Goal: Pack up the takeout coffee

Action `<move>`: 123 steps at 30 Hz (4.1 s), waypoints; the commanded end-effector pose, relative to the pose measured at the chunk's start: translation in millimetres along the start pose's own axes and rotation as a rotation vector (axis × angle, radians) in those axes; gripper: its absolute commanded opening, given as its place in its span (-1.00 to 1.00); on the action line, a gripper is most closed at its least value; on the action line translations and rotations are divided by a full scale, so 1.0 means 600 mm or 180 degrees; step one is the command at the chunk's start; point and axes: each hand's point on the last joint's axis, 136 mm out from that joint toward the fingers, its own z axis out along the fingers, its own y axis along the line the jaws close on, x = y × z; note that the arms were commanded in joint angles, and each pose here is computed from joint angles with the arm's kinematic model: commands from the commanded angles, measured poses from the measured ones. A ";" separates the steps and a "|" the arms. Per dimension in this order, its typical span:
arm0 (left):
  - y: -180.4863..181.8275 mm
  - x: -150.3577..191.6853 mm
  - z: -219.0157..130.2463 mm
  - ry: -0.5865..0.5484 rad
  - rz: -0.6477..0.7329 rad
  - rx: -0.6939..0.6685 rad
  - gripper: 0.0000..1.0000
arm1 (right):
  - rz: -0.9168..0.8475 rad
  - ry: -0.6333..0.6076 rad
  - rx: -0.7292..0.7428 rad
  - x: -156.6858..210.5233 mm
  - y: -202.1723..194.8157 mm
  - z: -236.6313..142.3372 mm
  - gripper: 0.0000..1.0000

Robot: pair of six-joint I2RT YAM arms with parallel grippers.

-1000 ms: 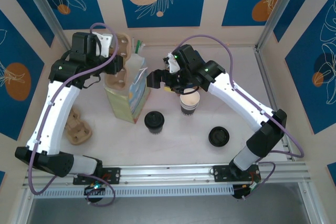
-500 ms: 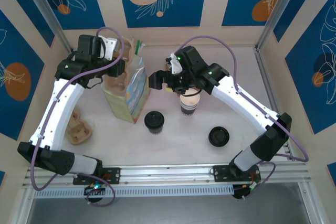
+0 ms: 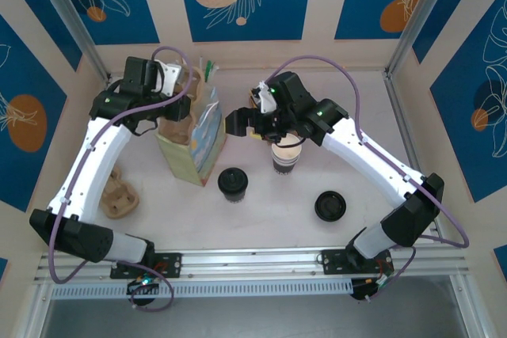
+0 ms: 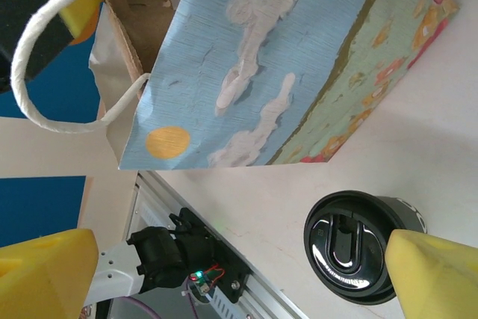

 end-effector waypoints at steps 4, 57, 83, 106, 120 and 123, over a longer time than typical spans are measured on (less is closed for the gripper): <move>-0.005 0.025 0.016 0.0173 0.0025 0.0012 -0.28 | -0.0038 -0.0092 -0.0092 -0.001 0.015 -0.022 0.98; 0.016 0.134 0.081 0.1502 -0.0175 -0.0190 -0.28 | 0.0067 -0.0105 -0.0043 0.012 -0.010 -0.022 0.98; 0.014 0.168 0.125 0.1996 -0.0150 -0.0258 -0.22 | 0.0118 -0.0129 -0.0024 0.008 -0.019 -0.025 0.98; 0.009 0.154 0.103 0.1901 -0.0196 -0.0261 0.17 | 0.0121 -0.0110 -0.0041 0.007 -0.020 -0.024 0.98; 0.005 0.141 0.091 0.1787 -0.0245 -0.0249 0.24 | 0.0128 -0.0107 -0.0054 0.011 -0.020 -0.025 0.98; 0.004 0.139 0.090 0.1768 -0.0252 -0.0239 0.24 | 0.0127 -0.0116 -0.0042 0.010 -0.020 -0.027 0.98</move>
